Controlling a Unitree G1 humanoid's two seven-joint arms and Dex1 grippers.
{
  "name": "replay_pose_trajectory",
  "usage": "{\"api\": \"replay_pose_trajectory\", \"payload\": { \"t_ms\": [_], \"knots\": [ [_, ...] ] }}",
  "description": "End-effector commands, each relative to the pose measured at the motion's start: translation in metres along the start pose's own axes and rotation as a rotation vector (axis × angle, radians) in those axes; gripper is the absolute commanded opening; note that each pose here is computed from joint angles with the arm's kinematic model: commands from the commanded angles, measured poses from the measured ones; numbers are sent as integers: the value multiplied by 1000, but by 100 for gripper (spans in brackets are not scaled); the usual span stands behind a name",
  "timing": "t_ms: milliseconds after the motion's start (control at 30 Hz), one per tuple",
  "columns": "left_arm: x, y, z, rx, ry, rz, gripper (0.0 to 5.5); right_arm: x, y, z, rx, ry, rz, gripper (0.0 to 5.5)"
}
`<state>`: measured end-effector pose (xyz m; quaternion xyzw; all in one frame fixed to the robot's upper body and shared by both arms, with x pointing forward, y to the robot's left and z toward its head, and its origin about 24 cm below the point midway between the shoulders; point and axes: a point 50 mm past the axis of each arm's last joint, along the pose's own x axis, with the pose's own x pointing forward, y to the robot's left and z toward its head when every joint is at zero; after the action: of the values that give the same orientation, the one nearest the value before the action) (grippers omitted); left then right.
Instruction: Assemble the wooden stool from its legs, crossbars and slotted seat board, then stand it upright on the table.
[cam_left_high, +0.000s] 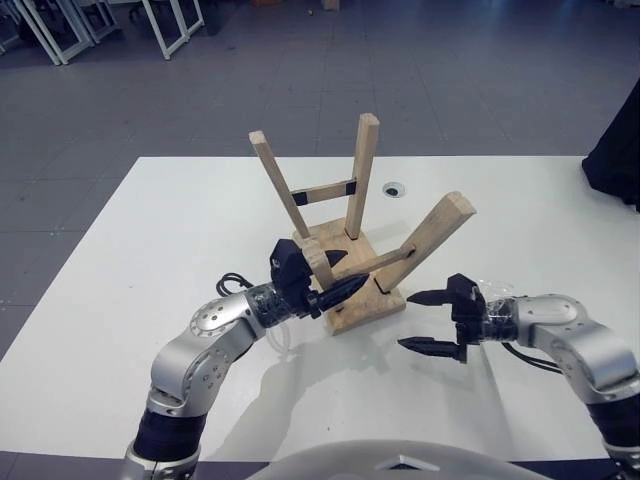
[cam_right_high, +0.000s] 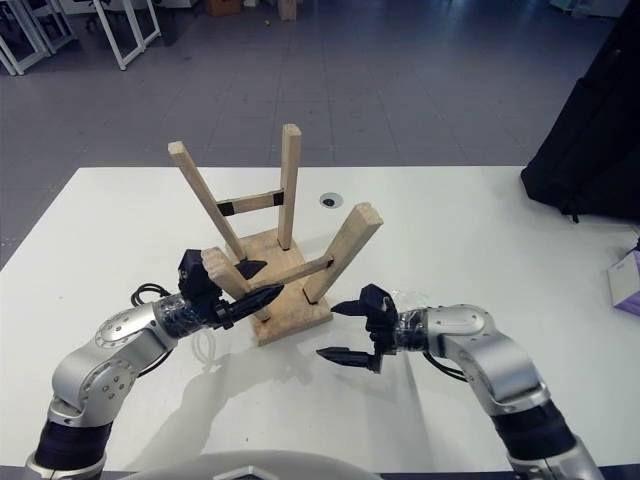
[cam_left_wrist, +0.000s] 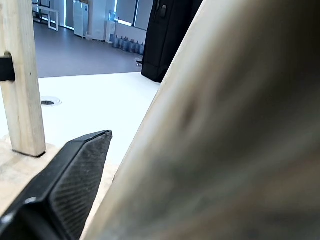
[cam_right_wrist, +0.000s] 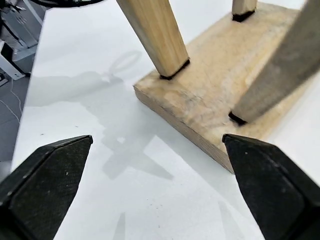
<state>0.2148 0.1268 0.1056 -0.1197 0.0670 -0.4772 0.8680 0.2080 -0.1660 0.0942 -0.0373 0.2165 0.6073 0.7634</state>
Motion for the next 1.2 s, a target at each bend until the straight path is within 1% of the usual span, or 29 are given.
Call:
{"api": "replay_pose_trajectory", "payload": {
  "t_ms": [33,133,233,267,367,500,600,633,700,733,833,867,933,1000,1100,1200],
  "knots": [
    [4,0,4,5,-14,7,326,-16,14,47,-50,-227,102,480],
    [6,0,4,10,-12,2,326,-22,19,87,-178,-437,65,480],
    [4,1,5,20,-6,10,326,-18,20,109,-269,-559,-42,480],
    [2,2,4,24,2,18,326,-14,18,116,-333,-585,-120,480],
    [-2,5,0,33,33,35,326,3,5,126,-645,-547,-419,480],
    [-3,9,4,15,17,44,326,31,6,123,-1035,-444,-620,480],
    [-3,9,9,26,12,44,326,37,7,120,-1236,-460,-800,480],
    [-4,11,12,28,1,56,326,43,7,112,-1317,-437,-823,480],
    [-3,14,19,35,-7,52,326,58,1,84,-1449,-312,-840,480],
    [-3,15,21,40,0,42,326,59,0,75,-1489,-284,-861,480],
    [-4,14,24,45,11,31,326,56,-4,73,-1557,-256,-953,480],
    [-4,14,24,43,8,30,326,59,-11,68,-1559,-179,-950,480],
    [-1,12,24,40,6,23,326,73,-24,35,-1479,68,-787,480],
    [2,11,23,40,7,20,326,83,-25,6,-1329,217,-601,480],
    [2,13,22,44,6,28,326,82,-22,-5,-1188,274,-477,480],
    [4,13,21,47,6,35,326,78,-28,3,-1215,262,-487,480]
  ]
}}
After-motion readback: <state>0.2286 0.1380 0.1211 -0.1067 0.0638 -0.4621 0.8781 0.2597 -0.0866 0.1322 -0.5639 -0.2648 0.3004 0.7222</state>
